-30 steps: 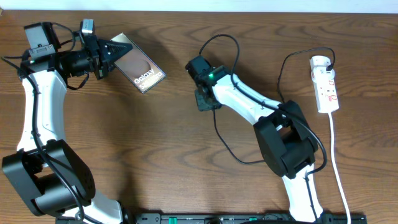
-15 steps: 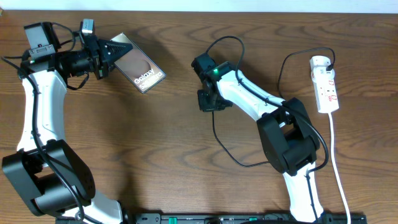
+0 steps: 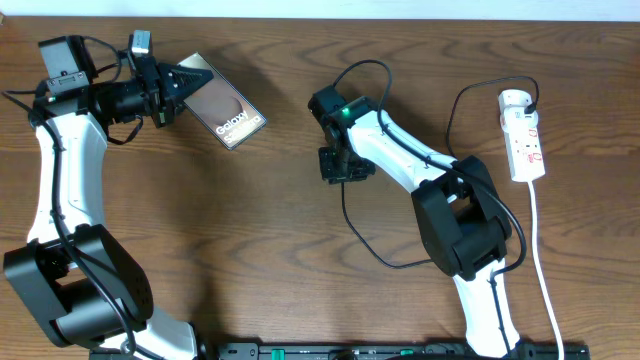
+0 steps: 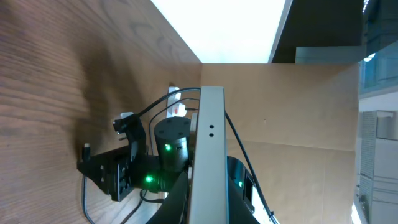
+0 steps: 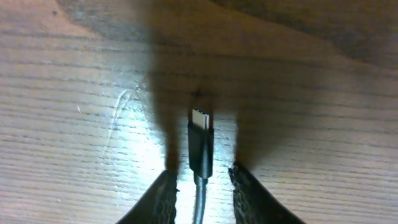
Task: Plug charger to phone and switch on socket
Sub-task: 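Lift the USB-C plug with the right gripper toward the phone's bottom edge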
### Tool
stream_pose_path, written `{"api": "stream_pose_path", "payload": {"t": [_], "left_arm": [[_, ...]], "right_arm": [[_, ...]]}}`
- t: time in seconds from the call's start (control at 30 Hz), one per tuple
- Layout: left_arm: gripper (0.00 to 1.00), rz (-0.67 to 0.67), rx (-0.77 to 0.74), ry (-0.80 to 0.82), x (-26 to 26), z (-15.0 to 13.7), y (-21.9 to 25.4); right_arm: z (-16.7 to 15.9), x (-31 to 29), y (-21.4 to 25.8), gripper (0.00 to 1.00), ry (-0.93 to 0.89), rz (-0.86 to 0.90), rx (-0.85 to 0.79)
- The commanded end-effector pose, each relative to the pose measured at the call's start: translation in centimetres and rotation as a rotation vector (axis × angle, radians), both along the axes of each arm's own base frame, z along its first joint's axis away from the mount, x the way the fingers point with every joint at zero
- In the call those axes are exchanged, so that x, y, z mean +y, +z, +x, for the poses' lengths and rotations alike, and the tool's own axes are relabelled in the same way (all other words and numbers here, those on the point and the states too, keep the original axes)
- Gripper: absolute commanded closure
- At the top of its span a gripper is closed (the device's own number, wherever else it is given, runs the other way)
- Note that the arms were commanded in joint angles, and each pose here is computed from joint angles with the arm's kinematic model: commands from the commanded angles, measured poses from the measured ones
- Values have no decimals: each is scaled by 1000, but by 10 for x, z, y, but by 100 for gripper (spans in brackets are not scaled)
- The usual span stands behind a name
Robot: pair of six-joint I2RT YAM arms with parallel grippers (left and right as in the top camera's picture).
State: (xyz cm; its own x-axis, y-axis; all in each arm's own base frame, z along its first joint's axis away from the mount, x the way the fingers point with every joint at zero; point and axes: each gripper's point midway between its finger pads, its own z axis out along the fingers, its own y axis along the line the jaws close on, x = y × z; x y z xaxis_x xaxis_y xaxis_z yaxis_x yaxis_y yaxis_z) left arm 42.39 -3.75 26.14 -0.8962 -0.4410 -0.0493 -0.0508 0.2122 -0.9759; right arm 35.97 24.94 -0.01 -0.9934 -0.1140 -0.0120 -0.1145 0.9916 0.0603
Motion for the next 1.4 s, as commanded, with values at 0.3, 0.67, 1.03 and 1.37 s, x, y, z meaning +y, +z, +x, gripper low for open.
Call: {"api": "stream_pose_path", "payload": {"t": [0.3, 0.67, 1.03, 1.37], "left_arm": [[93, -17, -51, -27, -4, -4, 18], [93, -9, -55, -23, -3, -3, 17], [93, 47, -171, -48, -3, -3, 18], [93, 39, -294, -107, -8, -8, 28]], "right_arm": [[19, 23, -8, 99, 122, 143, -47], [4, 50, 137, 99, 494, 830, -112], [-41, 46, 207, 99, 656, 1308, -88], [-74, 80, 217, 99, 723, 1377, -7]]}}
